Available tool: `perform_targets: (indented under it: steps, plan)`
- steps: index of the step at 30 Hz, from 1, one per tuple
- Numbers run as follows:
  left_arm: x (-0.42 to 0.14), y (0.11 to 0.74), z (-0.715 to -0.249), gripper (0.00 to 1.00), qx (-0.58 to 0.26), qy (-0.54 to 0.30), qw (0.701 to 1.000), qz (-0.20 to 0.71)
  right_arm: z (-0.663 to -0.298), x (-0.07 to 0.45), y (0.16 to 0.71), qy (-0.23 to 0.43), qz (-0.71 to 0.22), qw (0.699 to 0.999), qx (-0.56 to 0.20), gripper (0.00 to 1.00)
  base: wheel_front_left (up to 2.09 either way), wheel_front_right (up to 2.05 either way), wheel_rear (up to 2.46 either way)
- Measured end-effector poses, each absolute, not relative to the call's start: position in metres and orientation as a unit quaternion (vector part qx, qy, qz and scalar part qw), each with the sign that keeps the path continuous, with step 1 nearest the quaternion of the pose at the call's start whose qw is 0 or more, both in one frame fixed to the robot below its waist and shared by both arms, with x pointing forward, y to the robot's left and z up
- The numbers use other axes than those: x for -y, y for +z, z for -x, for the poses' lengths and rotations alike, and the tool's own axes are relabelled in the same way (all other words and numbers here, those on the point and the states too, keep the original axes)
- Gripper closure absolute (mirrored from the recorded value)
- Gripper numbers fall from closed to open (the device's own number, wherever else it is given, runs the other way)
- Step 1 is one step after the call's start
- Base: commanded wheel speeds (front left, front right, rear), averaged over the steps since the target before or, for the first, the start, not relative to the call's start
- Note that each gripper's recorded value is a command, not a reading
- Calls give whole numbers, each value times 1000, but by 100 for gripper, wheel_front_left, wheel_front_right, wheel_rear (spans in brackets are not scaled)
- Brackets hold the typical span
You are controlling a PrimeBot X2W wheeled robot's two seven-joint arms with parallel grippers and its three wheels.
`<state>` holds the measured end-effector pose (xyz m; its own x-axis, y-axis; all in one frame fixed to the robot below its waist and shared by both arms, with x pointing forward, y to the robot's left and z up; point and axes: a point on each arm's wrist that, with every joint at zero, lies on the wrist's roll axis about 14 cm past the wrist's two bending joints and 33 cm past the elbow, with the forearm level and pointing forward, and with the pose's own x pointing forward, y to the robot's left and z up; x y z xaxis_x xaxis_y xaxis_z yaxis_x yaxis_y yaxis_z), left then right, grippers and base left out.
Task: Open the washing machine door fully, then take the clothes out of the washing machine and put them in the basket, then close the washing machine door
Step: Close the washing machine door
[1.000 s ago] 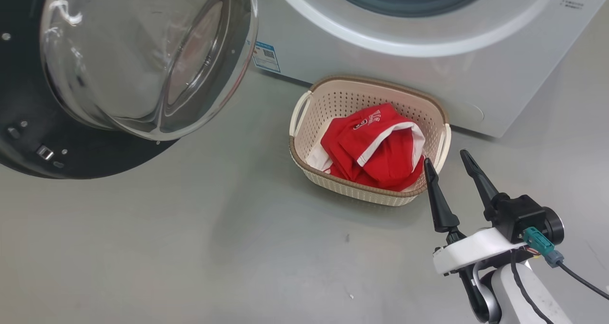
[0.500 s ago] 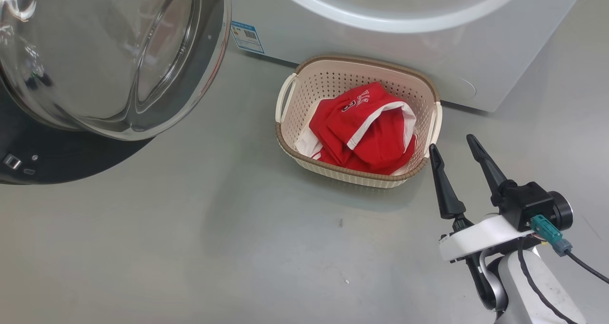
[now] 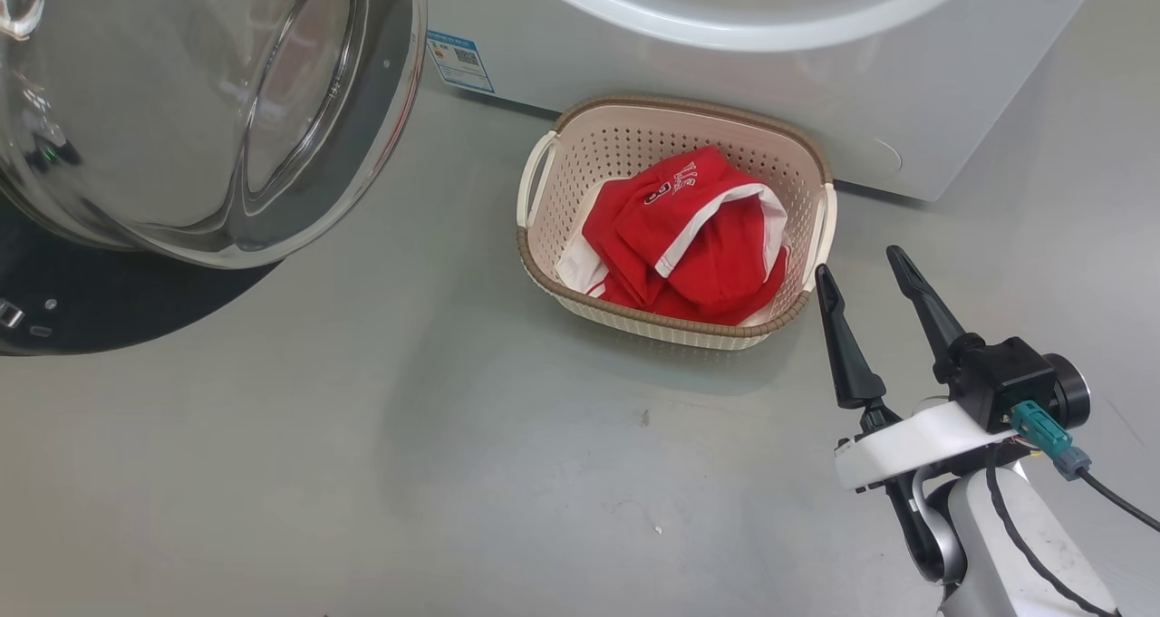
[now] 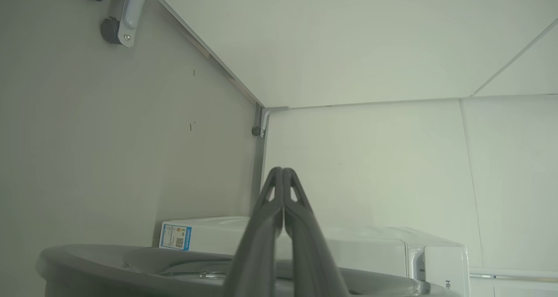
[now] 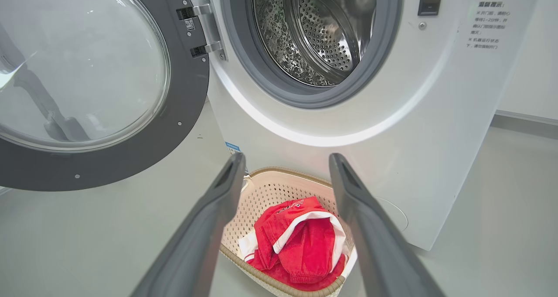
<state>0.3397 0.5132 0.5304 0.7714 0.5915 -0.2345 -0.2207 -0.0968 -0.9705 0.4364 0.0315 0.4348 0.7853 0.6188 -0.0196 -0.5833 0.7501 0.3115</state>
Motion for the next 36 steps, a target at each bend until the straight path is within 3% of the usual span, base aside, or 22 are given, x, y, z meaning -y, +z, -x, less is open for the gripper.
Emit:
perform_targets:
  steps: [11,36]
  plan:
    - [-479,510,-360,100,38,259,664,701,-436,-31,438,321,-145,934,-58,0,0,0,0]
    - [-410,519,-379,100,-102,104,672,726,-434,-33,455,318,-145,936,-42,0,0,0,0]
